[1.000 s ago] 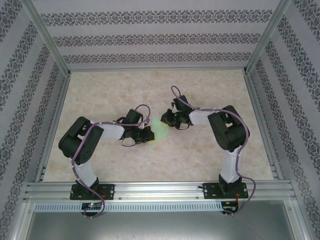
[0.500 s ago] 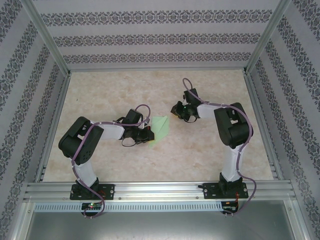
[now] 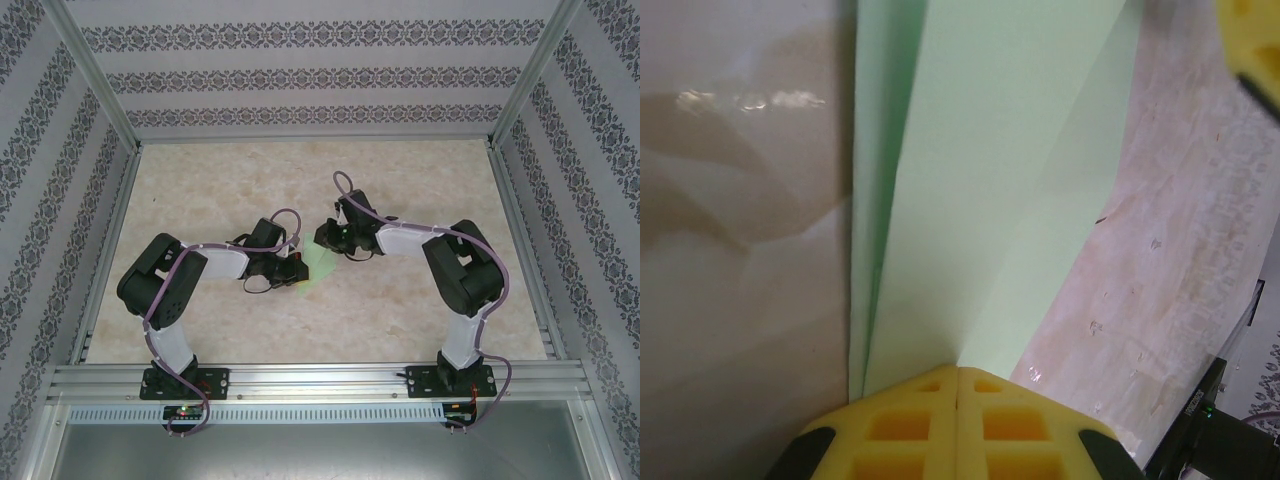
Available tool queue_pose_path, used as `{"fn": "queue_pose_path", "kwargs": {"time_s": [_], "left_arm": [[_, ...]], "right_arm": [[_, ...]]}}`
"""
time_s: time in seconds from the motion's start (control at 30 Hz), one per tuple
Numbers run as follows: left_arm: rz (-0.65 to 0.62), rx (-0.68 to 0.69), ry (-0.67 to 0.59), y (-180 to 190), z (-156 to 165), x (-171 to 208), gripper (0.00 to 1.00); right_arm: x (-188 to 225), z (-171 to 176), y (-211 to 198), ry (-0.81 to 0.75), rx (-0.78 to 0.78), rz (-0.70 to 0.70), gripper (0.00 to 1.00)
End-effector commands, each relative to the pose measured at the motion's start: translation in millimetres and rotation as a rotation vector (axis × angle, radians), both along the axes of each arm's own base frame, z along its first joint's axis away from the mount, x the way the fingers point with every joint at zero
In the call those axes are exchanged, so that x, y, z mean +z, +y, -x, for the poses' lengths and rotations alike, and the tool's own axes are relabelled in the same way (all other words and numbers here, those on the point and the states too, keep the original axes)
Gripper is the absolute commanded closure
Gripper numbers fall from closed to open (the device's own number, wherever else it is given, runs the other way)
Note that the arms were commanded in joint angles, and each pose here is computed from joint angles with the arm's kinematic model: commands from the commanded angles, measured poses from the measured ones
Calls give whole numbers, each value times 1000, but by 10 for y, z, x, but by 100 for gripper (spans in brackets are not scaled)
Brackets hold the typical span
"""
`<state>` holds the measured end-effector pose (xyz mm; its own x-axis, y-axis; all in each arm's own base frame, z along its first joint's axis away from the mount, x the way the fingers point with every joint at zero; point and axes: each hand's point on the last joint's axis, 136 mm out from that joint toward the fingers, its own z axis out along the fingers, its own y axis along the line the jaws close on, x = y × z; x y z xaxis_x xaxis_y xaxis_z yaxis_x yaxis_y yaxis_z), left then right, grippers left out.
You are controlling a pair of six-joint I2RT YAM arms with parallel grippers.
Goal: Fold a paper plane with a square sheet of paper (pick it up from the middle)
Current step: Fourth fold the wing at the center of the table.
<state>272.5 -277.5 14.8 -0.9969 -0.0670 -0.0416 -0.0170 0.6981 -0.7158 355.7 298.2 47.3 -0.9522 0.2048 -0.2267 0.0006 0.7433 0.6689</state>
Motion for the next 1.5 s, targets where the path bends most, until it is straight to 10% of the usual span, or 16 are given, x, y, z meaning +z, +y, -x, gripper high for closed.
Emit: {"fn": "queue_pose_path", "kwargs": {"time_s": [0.0,0.63,1.1,1.47], "left_arm": [[-240,13,170,435,456,-592,99],[-265,12,173,480,481,-637,99],[-261,8,168,466,464,-625,99],[-274,-9,177,484,511,-645,99]], "right_arm": [[-163,-5,-50,4,-35,29,81],[-172,-742,-732,-2,-172,52,80],[-73,-185,12,-20,-12,-66,82],[-532,-440,-324,48,-116,-52,82]]}}
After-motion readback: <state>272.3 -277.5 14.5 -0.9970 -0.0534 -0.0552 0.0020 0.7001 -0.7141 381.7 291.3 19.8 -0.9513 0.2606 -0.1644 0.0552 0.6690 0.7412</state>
